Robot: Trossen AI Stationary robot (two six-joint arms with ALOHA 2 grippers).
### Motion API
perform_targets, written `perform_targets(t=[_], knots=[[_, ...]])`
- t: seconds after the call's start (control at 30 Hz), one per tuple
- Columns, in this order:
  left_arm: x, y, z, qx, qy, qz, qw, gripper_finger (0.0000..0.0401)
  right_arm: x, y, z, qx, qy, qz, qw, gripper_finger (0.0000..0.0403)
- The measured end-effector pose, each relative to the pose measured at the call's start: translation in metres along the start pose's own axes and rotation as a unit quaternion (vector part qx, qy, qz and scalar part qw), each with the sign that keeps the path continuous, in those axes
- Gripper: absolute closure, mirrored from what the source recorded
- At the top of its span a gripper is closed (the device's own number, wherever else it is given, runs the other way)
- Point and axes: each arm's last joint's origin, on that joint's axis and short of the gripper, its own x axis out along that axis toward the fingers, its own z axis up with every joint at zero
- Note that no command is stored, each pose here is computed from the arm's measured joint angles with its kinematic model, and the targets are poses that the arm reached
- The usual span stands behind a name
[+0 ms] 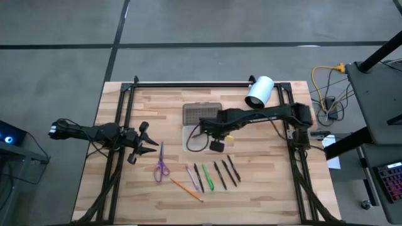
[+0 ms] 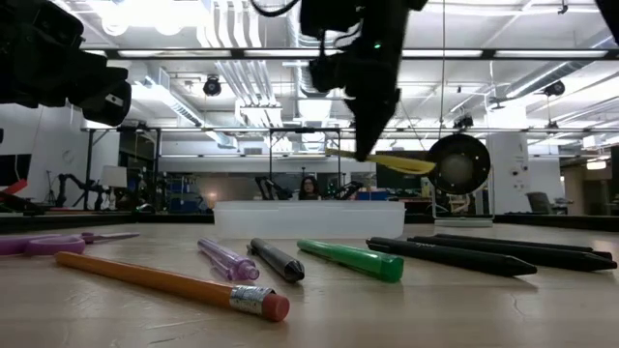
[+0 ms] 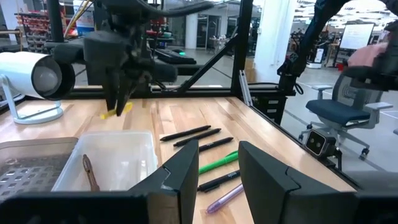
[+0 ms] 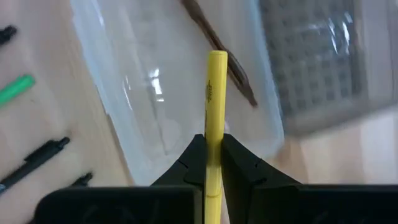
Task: Pick & place school supplies into a supply box
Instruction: Put the yellow pen into the supply box
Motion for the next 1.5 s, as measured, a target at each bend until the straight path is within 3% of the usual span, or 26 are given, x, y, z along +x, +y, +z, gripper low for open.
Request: perform_targets(t=[0.2, 0.4, 0.9, 1.33, 1.5], knots=[[0.0, 0.0, 0.0, 0.0, 0.0, 0.0, 1.0, 0.0302, 0.018, 0.01, 0.033, -0.107, -0.01, 0.001, 0.994, 0.0389], [0.0, 0.0, 0.0, 0.0, 0.0, 0.0, 1.0, 0.0302, 0.036, 0.019, 0.059, -0.172, -0.008, 0.001, 0.985, 0.0389], [0.001, 0.0, -0.001, 0.0, 0.004, 0.0, 1.0, 0.0302, 0.069, 0.027, 0.072, -0.254, 0.035, 0.003, 0.966, 0.0389], [0.001, 0.0, -0.001, 0.0, 0.004, 0.0, 1.0, 0.0302, 0.079, 0.023, 0.066, -0.254, 0.053, 0.003, 0.966, 0.0383], [0.001, 0.0, -0.001, 0.0, 0.004, 0.0, 1.0, 0.0302, 0.082, 0.016, 0.066, -0.221, 0.058, 0.0, 0.974, 0.0382]])
